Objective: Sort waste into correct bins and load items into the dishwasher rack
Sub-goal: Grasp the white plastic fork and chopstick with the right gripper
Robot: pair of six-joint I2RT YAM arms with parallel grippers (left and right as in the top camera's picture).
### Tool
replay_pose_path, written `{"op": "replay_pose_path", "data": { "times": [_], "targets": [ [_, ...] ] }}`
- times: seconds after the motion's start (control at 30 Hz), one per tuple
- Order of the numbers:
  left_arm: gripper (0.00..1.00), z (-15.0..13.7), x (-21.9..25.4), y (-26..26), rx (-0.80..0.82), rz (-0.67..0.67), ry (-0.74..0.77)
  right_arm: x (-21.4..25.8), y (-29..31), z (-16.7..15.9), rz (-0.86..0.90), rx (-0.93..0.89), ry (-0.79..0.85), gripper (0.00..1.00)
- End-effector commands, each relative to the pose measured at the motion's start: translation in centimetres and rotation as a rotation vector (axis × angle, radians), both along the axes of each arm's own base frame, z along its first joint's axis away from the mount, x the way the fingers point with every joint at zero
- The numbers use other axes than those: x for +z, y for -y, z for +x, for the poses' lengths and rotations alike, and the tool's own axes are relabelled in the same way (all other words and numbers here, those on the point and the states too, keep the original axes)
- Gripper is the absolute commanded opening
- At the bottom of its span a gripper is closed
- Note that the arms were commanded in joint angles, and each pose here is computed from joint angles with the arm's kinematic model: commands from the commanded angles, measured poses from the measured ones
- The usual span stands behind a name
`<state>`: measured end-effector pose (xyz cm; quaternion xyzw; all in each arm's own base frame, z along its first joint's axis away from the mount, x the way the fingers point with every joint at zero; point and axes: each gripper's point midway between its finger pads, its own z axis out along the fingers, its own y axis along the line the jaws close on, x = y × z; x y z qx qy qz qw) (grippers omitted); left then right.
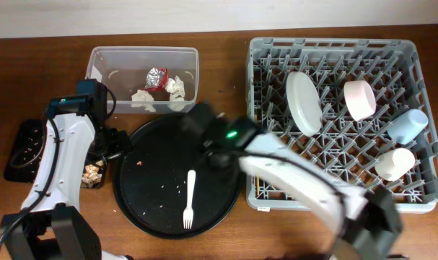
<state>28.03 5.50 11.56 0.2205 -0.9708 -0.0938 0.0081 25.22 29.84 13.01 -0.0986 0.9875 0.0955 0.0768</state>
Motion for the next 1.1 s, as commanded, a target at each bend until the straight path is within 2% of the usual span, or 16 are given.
{"op": "replay_pose_path", "data": {
  "times": [0.0,0.13,0.23,0.3,0.4,0.6,0.8,0.9,0.93,1.07],
  "targets": [
    [0.98,-0.2,-0.1,0.0,0.016,-0.003,-0.002,-3.3,-2.7,-3.4,-0.04,-0.096,-0.107,0.62],
    [0.99,-0.2,-0.1,0.0,0.015,-0.003,-0.003,-6.3,-5.5,-6.5,-0.063,-0.169,-0.159,0.62],
    [0.99,-0.2,-0.1,0.0,0.015,-0.004,-0.002,-7.7,-7.3,-8.3,-0.059,-0.156,-0.159,0.65],
    [0.99,-0.2,-0.1,0.0,0.015,-0.004,-0.004,-8.9,-6.9,-9.2,-0.088,-0.21,-0.18,0.72],
    [0.99,-0.3,-0.1,0.1,0.015,-0.004,-0.006,-11.7,-5.4,-9.7,-0.122,-0.269,-0.201,0.75],
    [0.99,-0.3,-0.1,0.1,0.015,-0.005,-0.006,-14.0,-4.5,-9.2,-0.142,-0.221,-0.147,0.76],
    [0.99,-0.2,-0.1,0.1,0.016,-0.007,-0.005,-14.2,-4.2,-8.9,-0.155,-0.224,-0.126,0.43],
    [0.99,-0.3,-0.1,0.1,0.015,-0.007,-0.005,-14.1,-4.0,-8.4,-0.165,-0.227,-0.098,0.4],
    [0.99,-0.3,-0.1,0.1,0.015,-0.007,-0.005,-14.1,-4.0,-8.3,-0.167,-0.205,-0.092,0.35],
    [0.99,-0.3,-0.1,0.1,0.015,-0.007,-0.005,-14.1,-3.7,-8.0,-0.184,-0.19,-0.069,0.32]
  ]
}}
